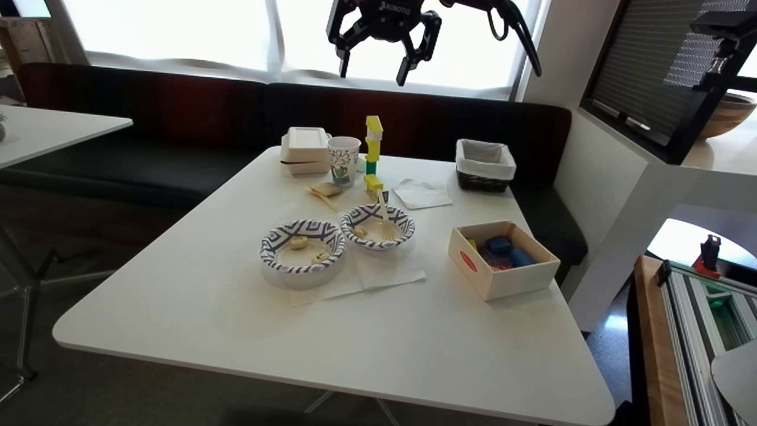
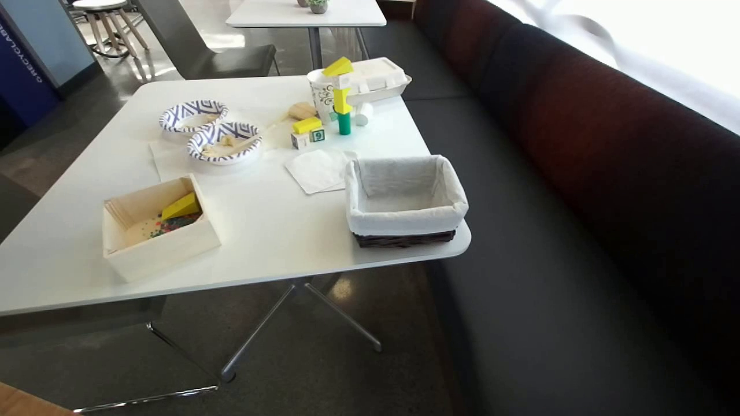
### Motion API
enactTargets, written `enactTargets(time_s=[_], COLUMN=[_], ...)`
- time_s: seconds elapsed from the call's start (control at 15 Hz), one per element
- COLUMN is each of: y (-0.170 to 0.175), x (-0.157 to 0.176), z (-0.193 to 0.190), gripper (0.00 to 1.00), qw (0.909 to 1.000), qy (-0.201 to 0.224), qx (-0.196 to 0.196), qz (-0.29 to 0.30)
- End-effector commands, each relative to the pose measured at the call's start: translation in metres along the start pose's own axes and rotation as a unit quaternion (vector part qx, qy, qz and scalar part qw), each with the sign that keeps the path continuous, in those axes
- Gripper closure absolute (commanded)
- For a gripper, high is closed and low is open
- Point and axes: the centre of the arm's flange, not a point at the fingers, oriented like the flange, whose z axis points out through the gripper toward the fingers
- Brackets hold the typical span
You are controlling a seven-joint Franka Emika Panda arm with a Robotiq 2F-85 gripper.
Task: Remove the yellow block from the top of the stacked blocks.
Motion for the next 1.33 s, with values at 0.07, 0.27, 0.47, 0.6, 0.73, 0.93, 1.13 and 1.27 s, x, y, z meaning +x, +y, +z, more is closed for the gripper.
enactTargets(time_s=[0.07, 0.27, 0.47, 0.6, 0.73, 0.93, 1.13, 1.27], y=[-0.014, -0.009, 0.0, 0.007, 0.016, 0.033, 0.044, 0.045], x=[0.056, 0.093, 0.127, 0.144, 0.157, 0.164, 0.161, 0.162], z=[0.051, 0.079, 0.107, 0.123, 0.135, 0.151, 0.146, 0.149], gripper=[0.0, 0.0, 0.0, 0.0, 0.0, 0.0, 0.0, 0.0], qw=[0.999, 0.9974, 0.9947, 0.9944, 0.9935, 0.9918, 0.9896, 0.9886], qy=[0.028, 0.042, 0.063, 0.059, 0.06, 0.055, 0.062, 0.064], qx=[-0.03, -0.047, -0.064, -0.067, -0.076, -0.093, -0.105, -0.11], qz=[0.017, 0.034, 0.051, 0.055, 0.061, 0.068, 0.077, 0.08])
